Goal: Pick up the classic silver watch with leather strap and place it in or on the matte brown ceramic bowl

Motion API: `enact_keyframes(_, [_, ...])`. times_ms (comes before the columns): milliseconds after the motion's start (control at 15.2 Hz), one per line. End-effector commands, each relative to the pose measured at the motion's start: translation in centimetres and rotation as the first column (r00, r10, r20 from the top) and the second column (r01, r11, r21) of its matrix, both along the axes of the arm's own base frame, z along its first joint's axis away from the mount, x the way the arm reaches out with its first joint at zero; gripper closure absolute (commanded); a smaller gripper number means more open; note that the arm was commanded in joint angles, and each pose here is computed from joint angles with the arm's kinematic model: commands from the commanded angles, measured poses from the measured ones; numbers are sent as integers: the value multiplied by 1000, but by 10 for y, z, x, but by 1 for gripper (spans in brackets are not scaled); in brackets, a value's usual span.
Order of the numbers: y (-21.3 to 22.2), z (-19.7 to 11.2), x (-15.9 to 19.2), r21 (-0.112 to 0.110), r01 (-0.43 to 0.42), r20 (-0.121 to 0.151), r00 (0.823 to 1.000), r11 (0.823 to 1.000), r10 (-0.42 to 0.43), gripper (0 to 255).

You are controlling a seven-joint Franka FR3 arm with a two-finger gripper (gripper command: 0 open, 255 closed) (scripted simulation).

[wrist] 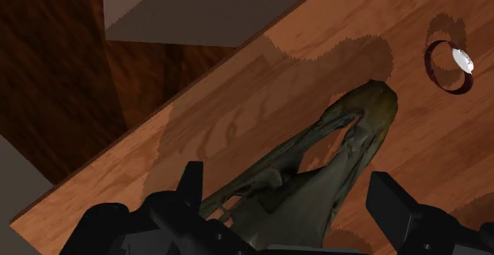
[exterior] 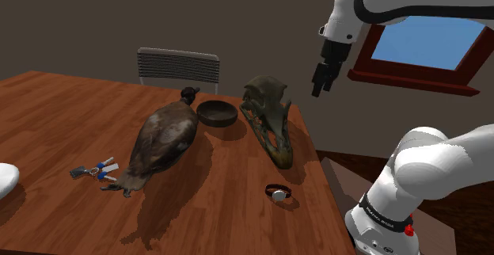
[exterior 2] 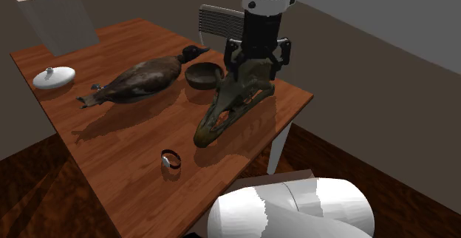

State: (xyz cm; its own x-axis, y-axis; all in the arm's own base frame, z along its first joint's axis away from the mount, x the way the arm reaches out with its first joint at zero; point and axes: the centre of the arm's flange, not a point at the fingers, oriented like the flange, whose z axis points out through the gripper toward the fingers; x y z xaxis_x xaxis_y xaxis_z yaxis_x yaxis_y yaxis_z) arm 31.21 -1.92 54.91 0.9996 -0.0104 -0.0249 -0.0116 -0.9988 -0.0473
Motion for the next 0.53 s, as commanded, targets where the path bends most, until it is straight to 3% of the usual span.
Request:
enact_keyframes(0, [0,0,0,0,0,0,1000,1000,0,0])
enact_keyframes(462, [87,-43,-6,-35,-131,35,991,991,132,0])
